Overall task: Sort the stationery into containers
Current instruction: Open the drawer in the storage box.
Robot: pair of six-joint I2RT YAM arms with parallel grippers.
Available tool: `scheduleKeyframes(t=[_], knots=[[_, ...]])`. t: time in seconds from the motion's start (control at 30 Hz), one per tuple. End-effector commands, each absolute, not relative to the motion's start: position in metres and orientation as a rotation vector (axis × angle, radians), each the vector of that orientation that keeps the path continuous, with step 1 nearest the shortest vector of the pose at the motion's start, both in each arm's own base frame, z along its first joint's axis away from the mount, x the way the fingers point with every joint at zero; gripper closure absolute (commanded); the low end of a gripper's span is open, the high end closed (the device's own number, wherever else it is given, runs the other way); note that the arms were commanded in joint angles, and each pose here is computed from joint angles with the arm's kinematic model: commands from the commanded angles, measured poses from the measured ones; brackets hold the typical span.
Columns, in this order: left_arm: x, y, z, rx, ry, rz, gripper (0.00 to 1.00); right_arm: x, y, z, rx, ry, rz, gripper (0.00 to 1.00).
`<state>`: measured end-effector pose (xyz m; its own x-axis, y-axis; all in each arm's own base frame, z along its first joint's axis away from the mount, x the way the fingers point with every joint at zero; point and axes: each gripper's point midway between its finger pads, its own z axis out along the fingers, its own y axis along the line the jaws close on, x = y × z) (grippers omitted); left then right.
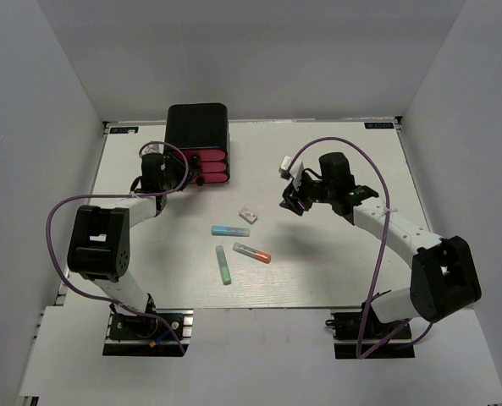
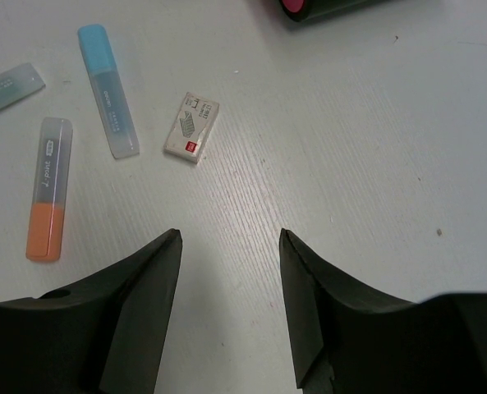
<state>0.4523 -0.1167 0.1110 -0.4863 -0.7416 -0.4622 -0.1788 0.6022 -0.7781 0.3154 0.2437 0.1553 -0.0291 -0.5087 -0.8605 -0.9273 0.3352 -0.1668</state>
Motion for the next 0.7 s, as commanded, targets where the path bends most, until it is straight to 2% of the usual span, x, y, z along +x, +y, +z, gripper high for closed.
scheduleKeyframes(t=[0.0, 0.1, 0.13, 0.23, 0.4, 0.5, 0.63, 0.67], knots=[[0.460, -0.113, 0.114, -0.749, 1.944, -0.846, 0.56, 0.319, 0.250, 0.163, -1.315, 1.629, 0.577, 0.43], [0.458, -0.111, 0.109, -0.761, 1.952, -0.833, 0.62, 0.318, 0.252, 0.159, -1.334, 1.622, 0.584, 0.41], [0.456, -0.111, 0.107, -0.761, 1.952, -0.833, 0.68, 0.318, 0.252, 0.160, -1.335, 1.618, 0.588, 0.41], [0.451, -0.112, 0.100, -0.761, 1.966, -0.838, 0.76, 0.317, 0.254, 0.156, -1.352, 1.614, 0.597, 0.40], [0.427, -0.112, 0.088, -0.755, 2.001, -0.841, 0.81, 0.310, 0.263, 0.148, -1.420, 1.591, 0.624, 0.35], [0.408, -0.112, 0.088, -0.738, 2.006, -0.847, 0.81, 0.304, 0.271, 0.142, -1.473, 1.575, 0.644, 0.29], [0.394, -0.109, 0.096, -0.697, 1.992, -0.837, 0.81, 0.303, 0.280, 0.128, -1.524, 1.613, 0.655, 0.10], [0.388, -0.109, 0.095, -0.694, 2.006, -0.827, 0.81, 0.307, 0.284, 0.132, -1.523, 1.608, 0.652, 0.10]])
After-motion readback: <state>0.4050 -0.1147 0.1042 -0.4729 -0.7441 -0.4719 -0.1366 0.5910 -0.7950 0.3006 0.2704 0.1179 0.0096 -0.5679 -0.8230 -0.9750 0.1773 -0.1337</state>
